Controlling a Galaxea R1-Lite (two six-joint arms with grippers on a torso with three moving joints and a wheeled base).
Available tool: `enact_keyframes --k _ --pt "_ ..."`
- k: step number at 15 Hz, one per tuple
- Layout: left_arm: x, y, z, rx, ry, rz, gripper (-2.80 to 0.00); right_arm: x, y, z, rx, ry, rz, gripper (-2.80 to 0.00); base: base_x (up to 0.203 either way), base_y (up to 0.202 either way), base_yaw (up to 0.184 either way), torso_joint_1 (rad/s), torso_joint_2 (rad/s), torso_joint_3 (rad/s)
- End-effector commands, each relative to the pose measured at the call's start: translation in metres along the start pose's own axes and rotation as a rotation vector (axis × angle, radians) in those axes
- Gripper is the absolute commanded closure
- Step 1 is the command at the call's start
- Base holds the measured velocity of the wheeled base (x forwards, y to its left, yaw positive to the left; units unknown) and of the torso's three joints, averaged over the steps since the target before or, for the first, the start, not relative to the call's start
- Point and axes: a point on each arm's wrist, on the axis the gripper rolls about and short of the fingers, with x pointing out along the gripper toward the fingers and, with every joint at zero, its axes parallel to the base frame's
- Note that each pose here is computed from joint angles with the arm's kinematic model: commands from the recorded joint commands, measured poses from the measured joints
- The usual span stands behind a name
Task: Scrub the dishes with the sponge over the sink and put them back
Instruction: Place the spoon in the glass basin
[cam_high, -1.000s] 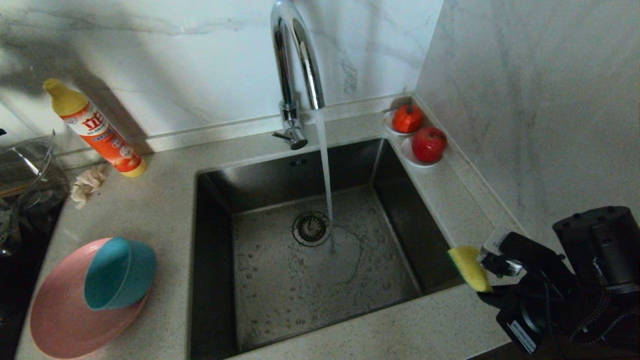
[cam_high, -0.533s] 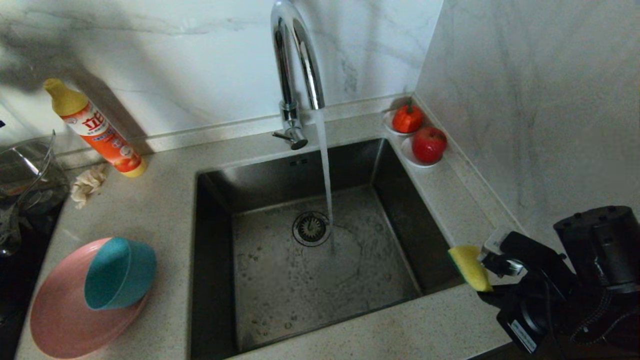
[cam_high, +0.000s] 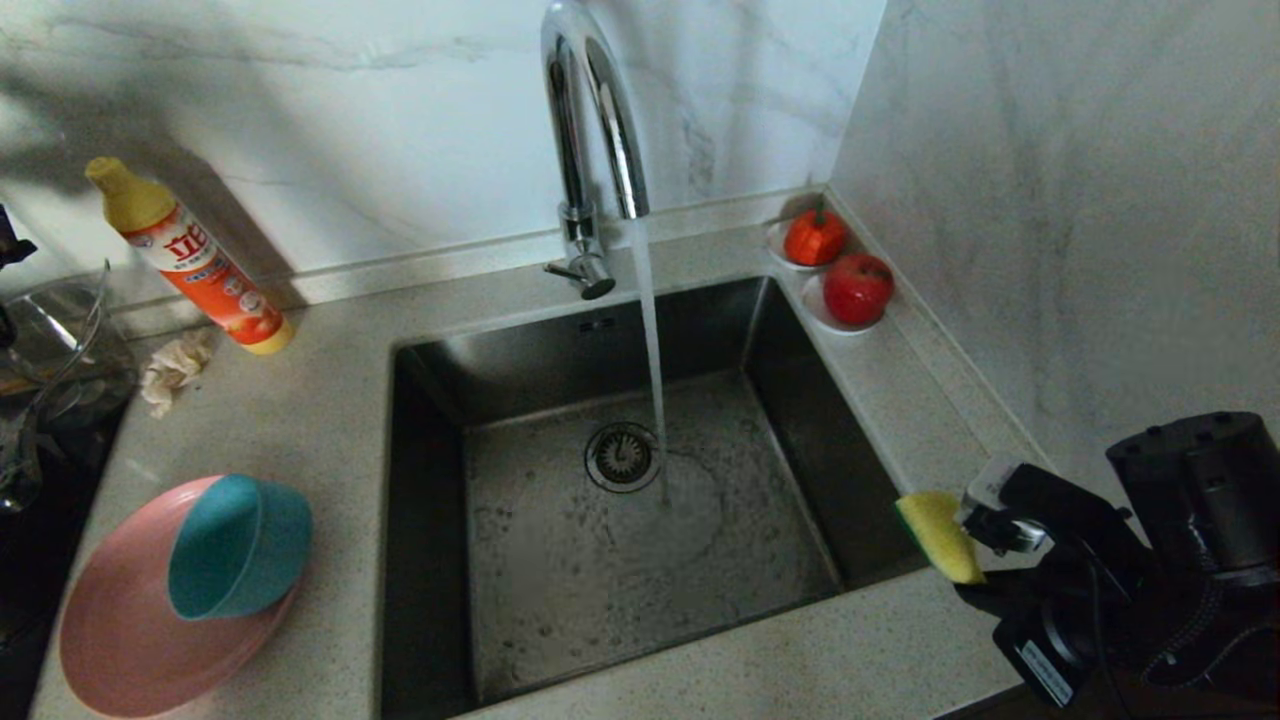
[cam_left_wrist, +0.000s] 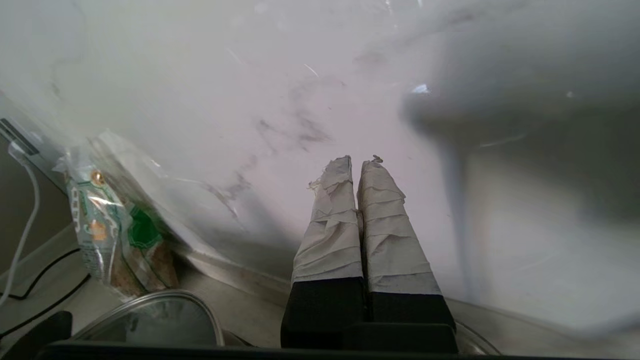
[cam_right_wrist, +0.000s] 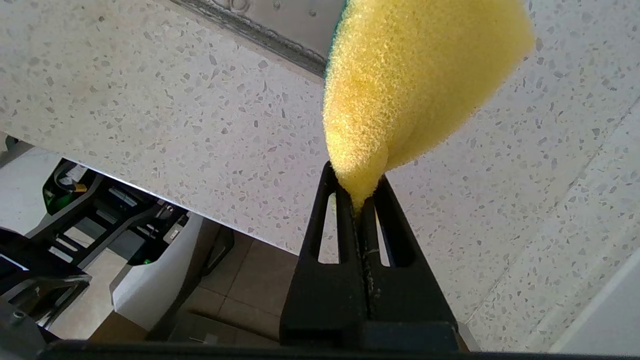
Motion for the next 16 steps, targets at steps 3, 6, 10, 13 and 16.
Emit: enact_keyframes --k 3,6,10,13,16 --pt "0.004 -0.006 -0.01 0.016 0.003 -0.002 0.0 -0.001 0.0 0.0 -0.001 -0.002 -0.003 0.0 0.0 0.0 0.0 0.0 0.0 0.0" --pt "0.006 -0.005 -0.007 0.017 -0.005 0.001 0.0 -0.001 -0.001 0.001 0.0 -0.005 -0.004 0.0 0.0 0.0 0.0 0.0 0.0 0.0" --pt "0.009 -0.005 -0.007 0.054 0.0 0.054 -2.8 -0.002 -0.001 0.001 0.0 -0.006 -0.005 0.0 0.0 0.0 0.0 0.0 0.0 0.0" --pt "0.011 -0.005 -0.002 0.047 -0.018 0.054 -2.8 -0.001 0.0 0.001 -0.001 -0.006 -0.003 0.0 0.0 0.0 0.0 0.0 0.0 0.0" --pt "0.015 -0.002 0.012 0.023 -0.06 0.071 -2.8 -0.001 0.0 0.001 -0.003 -0.007 -0.002 0.0 0.0 0.0 0.0 0.0 0.0 0.0"
